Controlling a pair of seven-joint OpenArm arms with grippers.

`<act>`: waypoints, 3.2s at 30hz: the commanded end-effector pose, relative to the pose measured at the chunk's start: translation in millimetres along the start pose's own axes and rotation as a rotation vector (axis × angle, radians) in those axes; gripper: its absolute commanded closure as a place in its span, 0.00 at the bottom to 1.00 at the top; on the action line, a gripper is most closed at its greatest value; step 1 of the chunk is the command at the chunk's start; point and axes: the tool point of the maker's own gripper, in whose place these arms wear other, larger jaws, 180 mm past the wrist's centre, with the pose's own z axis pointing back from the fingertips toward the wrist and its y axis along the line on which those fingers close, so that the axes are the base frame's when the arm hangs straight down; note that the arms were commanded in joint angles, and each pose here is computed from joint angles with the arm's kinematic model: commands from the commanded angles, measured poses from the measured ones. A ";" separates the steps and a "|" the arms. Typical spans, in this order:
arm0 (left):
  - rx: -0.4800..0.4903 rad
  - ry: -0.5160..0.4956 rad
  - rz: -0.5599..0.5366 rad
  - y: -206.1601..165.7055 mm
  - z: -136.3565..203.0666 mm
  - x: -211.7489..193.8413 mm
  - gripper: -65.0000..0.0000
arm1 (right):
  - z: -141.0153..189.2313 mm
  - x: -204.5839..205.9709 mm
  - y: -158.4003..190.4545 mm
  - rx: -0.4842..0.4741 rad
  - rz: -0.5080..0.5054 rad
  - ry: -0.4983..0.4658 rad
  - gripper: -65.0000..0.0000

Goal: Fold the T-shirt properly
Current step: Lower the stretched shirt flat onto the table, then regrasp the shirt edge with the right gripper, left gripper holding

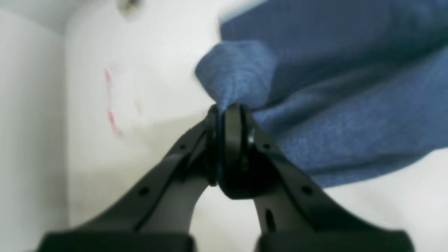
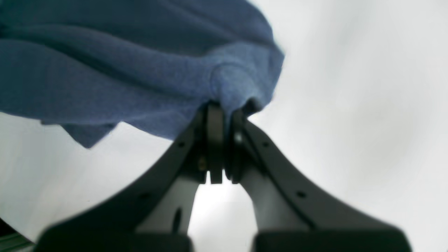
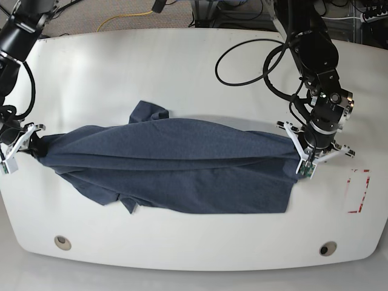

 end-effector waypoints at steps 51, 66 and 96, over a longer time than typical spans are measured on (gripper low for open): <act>0.091 -0.089 0.120 89.5 -49.1 13.6 1.00 | -53.9 -11.2 43.4 0.075 -0.127 -0.038 0.17; 0.058 -0.057 0.105 70.0 -48.3 -13.0 1.00 | -87.0 -80.0 117.0 0.168 -0.285 0.017 0.17; 0.071 -0.057 0.098 72.3 -44.6 -14.0 1.00 | -107.6 -63.6 162.9 0.183 -0.210 0.030 1.00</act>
